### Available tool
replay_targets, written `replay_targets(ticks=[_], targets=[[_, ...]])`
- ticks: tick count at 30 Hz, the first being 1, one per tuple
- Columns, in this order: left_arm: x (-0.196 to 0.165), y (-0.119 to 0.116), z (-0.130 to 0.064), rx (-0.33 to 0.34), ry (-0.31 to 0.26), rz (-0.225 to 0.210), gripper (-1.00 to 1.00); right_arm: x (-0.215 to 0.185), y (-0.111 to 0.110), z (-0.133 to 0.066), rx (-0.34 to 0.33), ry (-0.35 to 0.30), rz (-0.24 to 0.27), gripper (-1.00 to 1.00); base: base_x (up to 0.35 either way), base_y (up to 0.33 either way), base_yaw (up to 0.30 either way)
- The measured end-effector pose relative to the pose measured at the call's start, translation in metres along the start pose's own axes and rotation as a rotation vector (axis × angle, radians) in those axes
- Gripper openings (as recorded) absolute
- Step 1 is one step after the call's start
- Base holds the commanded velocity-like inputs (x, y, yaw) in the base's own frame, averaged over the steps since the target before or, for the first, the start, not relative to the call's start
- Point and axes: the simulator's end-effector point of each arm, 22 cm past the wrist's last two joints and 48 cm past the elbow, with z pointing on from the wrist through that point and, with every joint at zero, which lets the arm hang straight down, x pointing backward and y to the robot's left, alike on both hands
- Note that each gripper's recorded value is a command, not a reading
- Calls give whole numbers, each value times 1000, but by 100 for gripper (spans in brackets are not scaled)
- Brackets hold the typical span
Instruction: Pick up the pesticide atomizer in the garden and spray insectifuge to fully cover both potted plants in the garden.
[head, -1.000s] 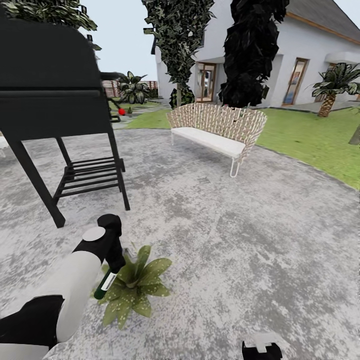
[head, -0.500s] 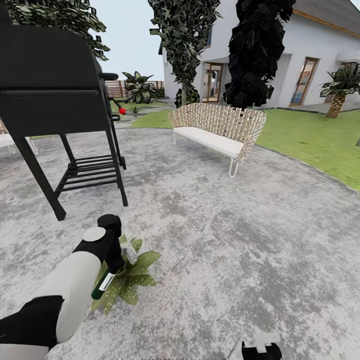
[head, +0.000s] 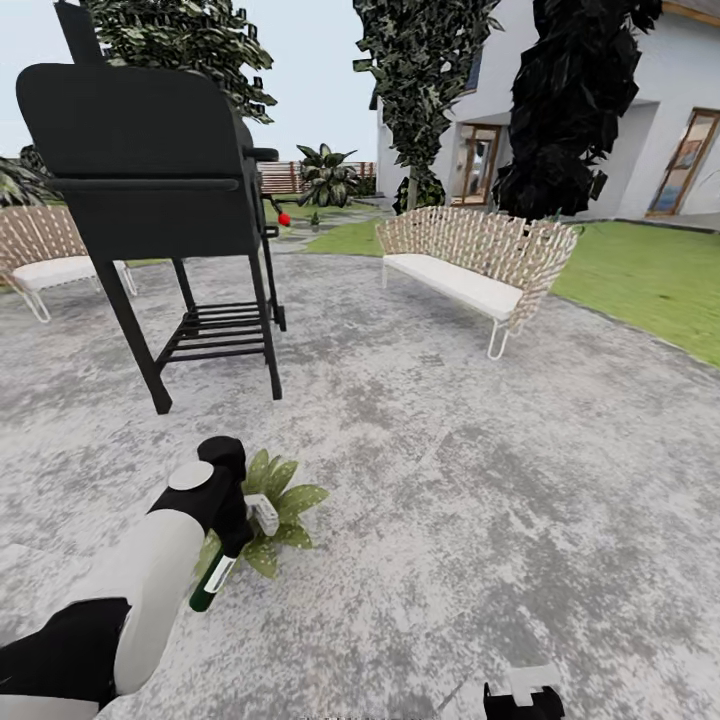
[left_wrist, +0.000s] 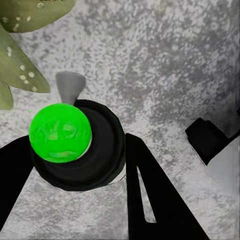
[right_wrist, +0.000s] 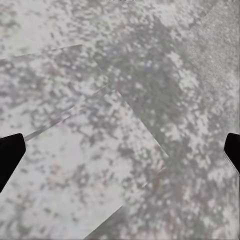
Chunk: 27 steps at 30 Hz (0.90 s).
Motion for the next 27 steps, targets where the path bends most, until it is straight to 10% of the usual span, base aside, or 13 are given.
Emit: replay_targets(ticks=[8, 20, 27], targets=[[-13, -63, 60, 170, -123, 16, -100, 0, 0, 0, 0, 0, 0, 100, -99, -270, 276], [-18, -126, 158, 139, -545, 350, -100, -5, 3, 1, -18, -15, -24, 100, -12, -120, 130], [-21, -157, 168, 215, -633, 361, -100, -102, 68, -2, -243, -297, -410, 100, 0, 0, 0]])
